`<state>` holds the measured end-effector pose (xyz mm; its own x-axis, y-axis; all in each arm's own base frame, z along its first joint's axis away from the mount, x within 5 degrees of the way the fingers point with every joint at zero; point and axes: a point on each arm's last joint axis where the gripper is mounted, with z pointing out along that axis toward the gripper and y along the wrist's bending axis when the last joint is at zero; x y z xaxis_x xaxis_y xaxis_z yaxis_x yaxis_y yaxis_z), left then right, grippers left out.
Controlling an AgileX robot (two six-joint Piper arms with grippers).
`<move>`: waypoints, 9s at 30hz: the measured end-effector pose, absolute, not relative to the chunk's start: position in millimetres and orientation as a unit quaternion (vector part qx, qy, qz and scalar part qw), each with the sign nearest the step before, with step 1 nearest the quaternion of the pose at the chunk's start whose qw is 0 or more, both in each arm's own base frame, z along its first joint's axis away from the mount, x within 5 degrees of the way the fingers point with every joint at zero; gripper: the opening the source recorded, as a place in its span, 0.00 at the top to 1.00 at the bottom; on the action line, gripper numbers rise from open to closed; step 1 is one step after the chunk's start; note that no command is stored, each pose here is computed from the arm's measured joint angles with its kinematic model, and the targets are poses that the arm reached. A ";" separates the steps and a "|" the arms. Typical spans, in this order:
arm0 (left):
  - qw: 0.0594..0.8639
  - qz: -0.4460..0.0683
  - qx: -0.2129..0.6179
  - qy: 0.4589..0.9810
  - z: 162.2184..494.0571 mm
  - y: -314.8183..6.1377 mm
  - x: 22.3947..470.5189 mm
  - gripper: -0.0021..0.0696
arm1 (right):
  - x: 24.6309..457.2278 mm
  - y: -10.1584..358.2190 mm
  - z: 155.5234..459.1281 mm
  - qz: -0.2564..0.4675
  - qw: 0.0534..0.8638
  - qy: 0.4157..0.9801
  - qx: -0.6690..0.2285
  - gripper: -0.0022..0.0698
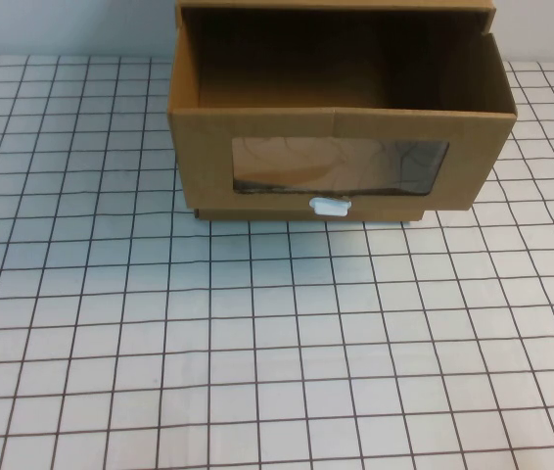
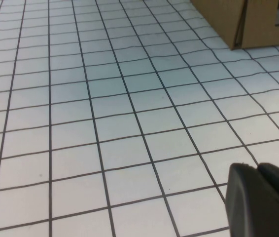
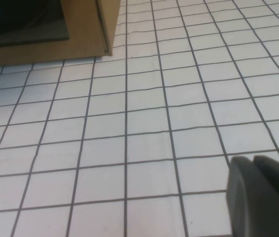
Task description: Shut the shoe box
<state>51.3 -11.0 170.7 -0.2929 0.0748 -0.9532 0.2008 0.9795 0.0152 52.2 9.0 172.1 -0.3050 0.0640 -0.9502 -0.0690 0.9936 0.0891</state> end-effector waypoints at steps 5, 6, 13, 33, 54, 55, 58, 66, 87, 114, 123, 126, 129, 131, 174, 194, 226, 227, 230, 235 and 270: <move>0.588 -0.054 0.086 0.802 170.7 -11.0 51.3 0.98 | 52.2 9.0 172.1 0.056 0.589 0.806 -0.002 0.99; 0.589 -0.054 0.086 0.802 170.9 -11.0 51.3 0.98 | 52.2 9.0 172.1 0.056 0.589 0.806 -0.002 0.99; 0.630 -0.057 0.079 0.770 180.2 -11.0 53.8 0.98 | 54.1 7.2 176.8 0.050 0.616 0.786 0.005 0.99; 0.874 -0.068 0.027 0.480 247.2 -4.2 42.3 0.98 | 47.8 -11.1 236.3 -0.002 0.842 0.534 0.075 0.99; 0.943 -0.147 -0.009 0.299 430.7 6.8 -22.3 0.98 | -26.0 -7.9 432.9 0.192 0.930 0.293 0.115 0.99; 0.937 -0.147 -0.006 0.318 442.8 5.7 -18.5 0.98 | -24.1 -6.4 444.5 0.197 0.922 0.313 0.113 0.99; 0.897 -0.144 0.003 0.419 465.9 -0.4 6.3 0.98 | -11.2 -0.8 471.6 0.203 0.888 0.400 0.104 0.99; 0.798 -0.134 0.014 0.587 471.3 -16.6 86.0 0.98 | 69.7 7.7 475.8 0.169 0.745 0.639 0.091 0.99; 0.552 -0.173 0.207 0.789 458.2 -108.3 279.1 0.98 | 170.3 84.5 400.9 0.302 0.459 0.812 -0.196 0.99; 0.399 -0.308 0.273 0.820 395.5 -187.3 441.5 0.98 | 308.6 119.6 344.3 0.274 0.421 0.803 -0.322 0.99; 0.383 -0.331 0.275 0.817 395.4 -190.2 438.1 0.98 | 370.9 131.6 342.0 0.271 0.436 0.799 -0.313 0.99; 0.380 -0.338 0.275 0.816 395.8 -191.0 437.3 0.98 | 386.3 134.6 343.0 0.268 0.445 0.795 -0.312 0.99; 0.379 -0.339 0.275 0.816 395.8 -191.1 437.0 0.98 | 400.0 137.4 343.7 0.270 0.451 0.792 -0.310 0.99; 0.378 -0.340 0.275 0.816 395.8 -191.2 436.9 0.98 | 404.4 139.2 343.9 0.277 0.442 0.796 -0.307 0.99; 0.560 -0.218 0.275 0.750 527.5 -66.9 112.6 0.98 | 94.7 42.0 430.1 0.138 0.653 0.723 -0.177 0.99; 0.722 -0.118 0.138 0.667 333.3 -17.3 5.9 0.98 | 43.2 22.6 314.5 0.130 0.700 0.692 -0.118 0.99; 0.660 -0.071 0.094 0.742 194.2 -15.5 59.6 0.98 | 53.7 29.9 220.2 0.139 0.549 0.812 -0.144 0.99; 0.656 -0.071 0.095 0.746 191.3 -15.6 59.6 0.98 | 53.4 30.1 219.5 0.139 0.545 0.814 -0.146 0.99; 0.660 -0.047 0.114 0.741 188.3 -14.4 56.4 0.98 | 52.8 30.3 218.6 0.140 0.541 0.816 -0.148 0.99; 0.616 -0.001 0.142 0.775 176.6 -11.3 53.0 0.98 | 52.5 30.5 218.1 0.140 0.538 0.818 -0.149 0.99; 0.585 -0.001 0.143 0.799 169.3 -10.6 51.0 0.98 | 45.9 19.2 219.7 0.063 0.591 0.793 -0.132 0.99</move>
<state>51.0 -10.6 169.3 -0.2754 0.2275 -0.9340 0.2291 0.9591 0.1661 45.9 19.2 219.7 -0.2662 -0.1339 -0.9546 -0.2835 0.9574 -0.0553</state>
